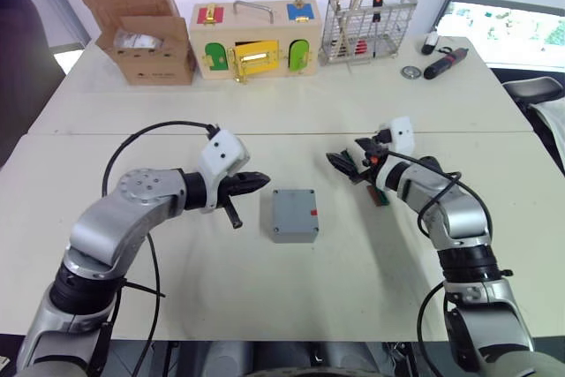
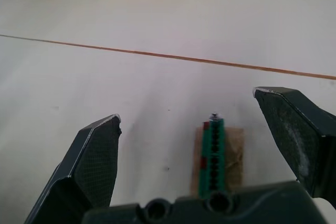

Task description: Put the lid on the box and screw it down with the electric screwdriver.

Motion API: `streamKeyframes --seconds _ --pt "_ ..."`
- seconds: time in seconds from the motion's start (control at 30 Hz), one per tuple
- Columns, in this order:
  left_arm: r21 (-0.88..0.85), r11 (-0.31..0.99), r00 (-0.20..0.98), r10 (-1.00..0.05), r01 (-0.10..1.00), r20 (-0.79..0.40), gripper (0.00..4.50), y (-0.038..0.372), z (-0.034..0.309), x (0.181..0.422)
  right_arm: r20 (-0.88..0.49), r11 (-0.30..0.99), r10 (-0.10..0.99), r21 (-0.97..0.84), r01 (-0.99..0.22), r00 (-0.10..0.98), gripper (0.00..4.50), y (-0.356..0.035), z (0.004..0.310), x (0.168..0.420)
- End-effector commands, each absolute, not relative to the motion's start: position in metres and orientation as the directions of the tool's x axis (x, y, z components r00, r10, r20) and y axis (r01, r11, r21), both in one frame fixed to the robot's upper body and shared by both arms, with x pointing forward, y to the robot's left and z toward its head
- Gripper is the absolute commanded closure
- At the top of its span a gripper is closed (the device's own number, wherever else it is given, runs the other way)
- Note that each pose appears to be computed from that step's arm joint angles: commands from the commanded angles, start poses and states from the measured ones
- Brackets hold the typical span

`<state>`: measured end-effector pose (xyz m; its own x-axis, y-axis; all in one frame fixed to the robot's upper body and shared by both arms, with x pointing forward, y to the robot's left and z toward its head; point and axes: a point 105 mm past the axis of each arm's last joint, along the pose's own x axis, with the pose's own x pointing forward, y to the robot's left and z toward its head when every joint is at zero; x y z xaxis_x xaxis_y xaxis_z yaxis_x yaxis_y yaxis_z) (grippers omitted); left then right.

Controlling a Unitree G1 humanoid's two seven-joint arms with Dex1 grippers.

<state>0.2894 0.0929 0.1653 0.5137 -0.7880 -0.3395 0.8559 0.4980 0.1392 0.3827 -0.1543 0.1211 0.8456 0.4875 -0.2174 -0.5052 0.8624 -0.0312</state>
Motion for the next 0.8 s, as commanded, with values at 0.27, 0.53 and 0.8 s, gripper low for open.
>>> streamKeyframes --seconds 0.27,0.53,0.8 --pt "0.185 0.472 0.507 -0.803 0.862 -0.313 4.5 0.0906 0.1719 0.2878 -0.159 0.867 0.476 -0.081 -0.492 0.865 2.05 -0.1506 0.1309 0.3918" --pt "0.186 0.47 0.505 -0.804 0.863 -0.313 4.5 0.0912 0.1709 0.2908 -0.16 0.876 0.462 -0.071 -0.477 0.872 2.36 -0.1528 0.1282 0.391" --pt "0.184 0.463 0.498 -0.809 0.867 -0.314 4.5 0.088 0.1676 0.2897 -0.157 0.879 0.456 -0.072 -0.471 0.876 4.43 -0.153 0.1269 0.39"
